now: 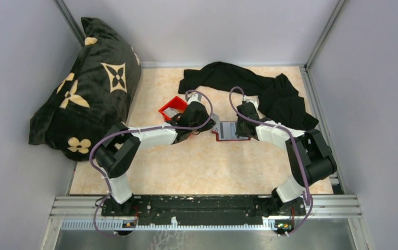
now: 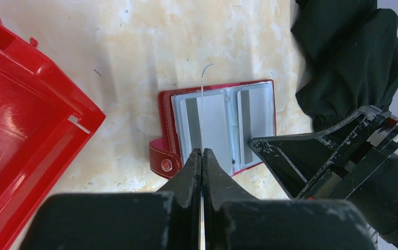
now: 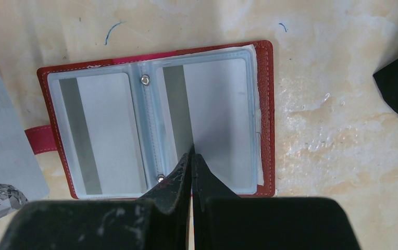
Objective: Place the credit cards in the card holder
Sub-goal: Insert the credit card into the card holder.
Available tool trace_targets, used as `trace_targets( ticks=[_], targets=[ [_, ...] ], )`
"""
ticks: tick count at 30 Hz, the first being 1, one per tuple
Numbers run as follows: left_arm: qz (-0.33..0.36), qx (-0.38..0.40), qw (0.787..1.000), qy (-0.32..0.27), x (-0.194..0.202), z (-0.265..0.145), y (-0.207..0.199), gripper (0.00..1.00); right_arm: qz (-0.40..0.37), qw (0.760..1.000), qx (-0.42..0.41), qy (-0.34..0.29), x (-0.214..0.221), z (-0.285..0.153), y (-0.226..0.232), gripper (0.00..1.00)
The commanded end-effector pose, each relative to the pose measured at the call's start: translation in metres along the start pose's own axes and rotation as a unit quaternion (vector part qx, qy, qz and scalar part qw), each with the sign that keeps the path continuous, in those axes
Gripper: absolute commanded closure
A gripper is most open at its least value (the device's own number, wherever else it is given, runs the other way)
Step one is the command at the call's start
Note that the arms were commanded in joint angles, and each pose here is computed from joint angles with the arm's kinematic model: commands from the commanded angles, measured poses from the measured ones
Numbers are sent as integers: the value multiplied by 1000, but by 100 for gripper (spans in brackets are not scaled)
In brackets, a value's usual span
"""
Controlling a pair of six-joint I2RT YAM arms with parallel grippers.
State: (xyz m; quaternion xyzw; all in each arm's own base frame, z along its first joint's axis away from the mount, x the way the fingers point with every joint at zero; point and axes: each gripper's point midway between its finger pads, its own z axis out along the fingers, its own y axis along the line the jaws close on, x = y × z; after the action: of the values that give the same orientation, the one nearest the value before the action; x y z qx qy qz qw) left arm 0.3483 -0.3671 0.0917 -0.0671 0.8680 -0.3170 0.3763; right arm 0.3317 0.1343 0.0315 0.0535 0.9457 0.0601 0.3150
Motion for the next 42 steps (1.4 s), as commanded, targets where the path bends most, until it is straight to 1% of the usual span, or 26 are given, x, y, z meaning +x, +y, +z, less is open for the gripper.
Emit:
trace_targets(
  ticks=[1,16,26,42],
  targets=[
    [-8,11,1000,3,1,-2,-3,100,5,1000,-6,-18,-11,3,2,100],
    [-11,-7,1000,19,15,8,8,100,5,1000,-10,-19,-12,1,3,100],
    [2,-28,999,21,19,12,14,100,5,1000,-9,-18,-11,2,2,100],
    [-15,-19,999,31,25,17,11,100,2,1000,-4,-15,-9,5,1,100]
  ],
)
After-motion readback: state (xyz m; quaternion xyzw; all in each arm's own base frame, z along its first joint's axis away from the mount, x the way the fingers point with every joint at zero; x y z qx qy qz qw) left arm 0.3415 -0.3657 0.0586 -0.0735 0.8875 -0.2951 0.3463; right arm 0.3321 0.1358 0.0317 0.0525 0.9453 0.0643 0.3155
